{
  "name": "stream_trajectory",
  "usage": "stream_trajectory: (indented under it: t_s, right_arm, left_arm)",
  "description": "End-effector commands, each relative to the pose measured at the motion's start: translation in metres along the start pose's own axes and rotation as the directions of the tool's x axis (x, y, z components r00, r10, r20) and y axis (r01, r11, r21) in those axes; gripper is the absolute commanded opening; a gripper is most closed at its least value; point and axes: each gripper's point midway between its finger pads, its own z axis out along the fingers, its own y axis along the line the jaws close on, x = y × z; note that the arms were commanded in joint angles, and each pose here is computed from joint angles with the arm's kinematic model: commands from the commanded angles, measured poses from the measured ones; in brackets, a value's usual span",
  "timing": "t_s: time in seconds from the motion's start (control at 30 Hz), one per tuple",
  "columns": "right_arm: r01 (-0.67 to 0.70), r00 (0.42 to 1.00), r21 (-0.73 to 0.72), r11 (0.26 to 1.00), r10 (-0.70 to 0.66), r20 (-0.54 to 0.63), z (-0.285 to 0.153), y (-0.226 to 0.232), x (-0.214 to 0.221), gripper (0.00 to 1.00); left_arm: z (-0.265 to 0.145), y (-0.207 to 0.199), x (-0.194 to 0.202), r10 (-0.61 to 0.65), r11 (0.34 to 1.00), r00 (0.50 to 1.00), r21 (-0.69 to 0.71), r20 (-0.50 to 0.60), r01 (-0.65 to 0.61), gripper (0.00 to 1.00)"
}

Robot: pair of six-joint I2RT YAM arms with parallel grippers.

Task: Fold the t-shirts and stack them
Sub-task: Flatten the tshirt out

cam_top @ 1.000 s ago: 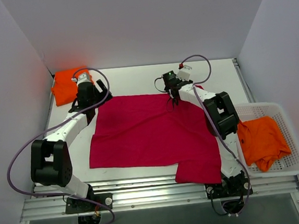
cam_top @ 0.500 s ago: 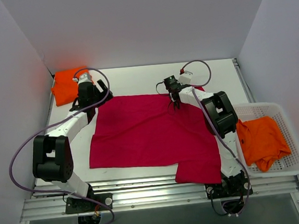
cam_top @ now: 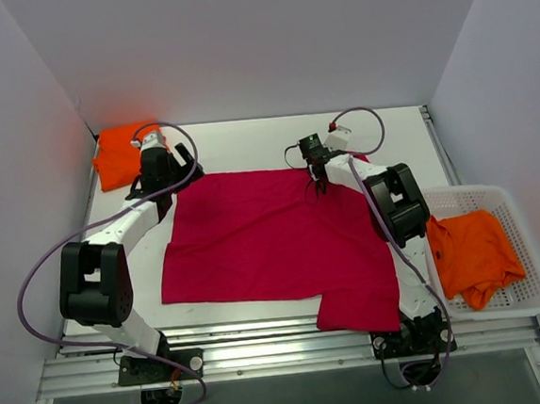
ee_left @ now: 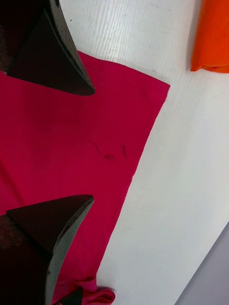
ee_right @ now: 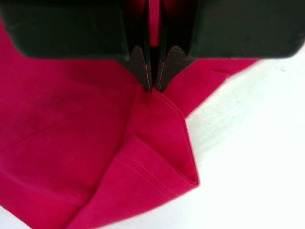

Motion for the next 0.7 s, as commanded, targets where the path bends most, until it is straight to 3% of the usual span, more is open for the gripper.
stream_trajectory:
  t_s: [0.0, 0.33, 0.4, 0.43, 0.47, 0.5, 0.67]
  right_arm:
    - [-0.023, 0.999, -0.001, 1.0, 0.023, 0.046, 0.003, 0.016, -0.024, 0.0]
    - [-0.058, 0.994, -0.087, 0.995, 0.065, 0.085, 0.036, 0.086, -0.056, 0.0]
    - [-0.067, 0.994, -0.106, 0.992, 0.076, 0.081, 0.05, 0.096, -0.053, 0.22]
    - [-0.076, 0.992, -0.122, 0.99, 0.087, 0.088, 0.054, 0.1, -0.054, 0.43]
    - [-0.084, 0.992, -0.118, 0.989, 0.094, 0.083, 0.064, 0.098, -0.051, 0.85]
    - [-0.093, 0.991, -0.126, 0.988, 0.105, 0.087, 0.065, 0.1, -0.054, 0.99]
    - [-0.126, 0.984, -0.149, 0.981, 0.143, 0.11, 0.067, 0.096, -0.074, 1.0]
  left_arm:
    - [0.004, -0.006, -0.022, -0.007, 1.0, 0.998, 0.026, 0.065, 0.005, 0.94]
    - [0.011, 0.002, -0.024, 0.0, 1.0, 0.998, 0.002, 0.065, 0.0, 0.94]
    - [0.013, 0.004, -0.023, 0.005, 1.0, 0.998, -0.005, 0.064, -0.005, 0.94]
    - [0.014, 0.005, -0.022, 0.005, 1.0, 0.998, -0.011, 0.062, -0.005, 0.94]
    - [0.015, 0.006, -0.02, 0.009, 1.0, 0.998, -0.014, 0.059, -0.009, 0.94]
    - [0.015, 0.007, -0.02, 0.009, 1.0, 0.998, -0.017, 0.059, -0.008, 0.94]
    - [0.021, 0.01, -0.015, 0.012, 1.0, 0.999, -0.027, 0.049, -0.011, 0.94]
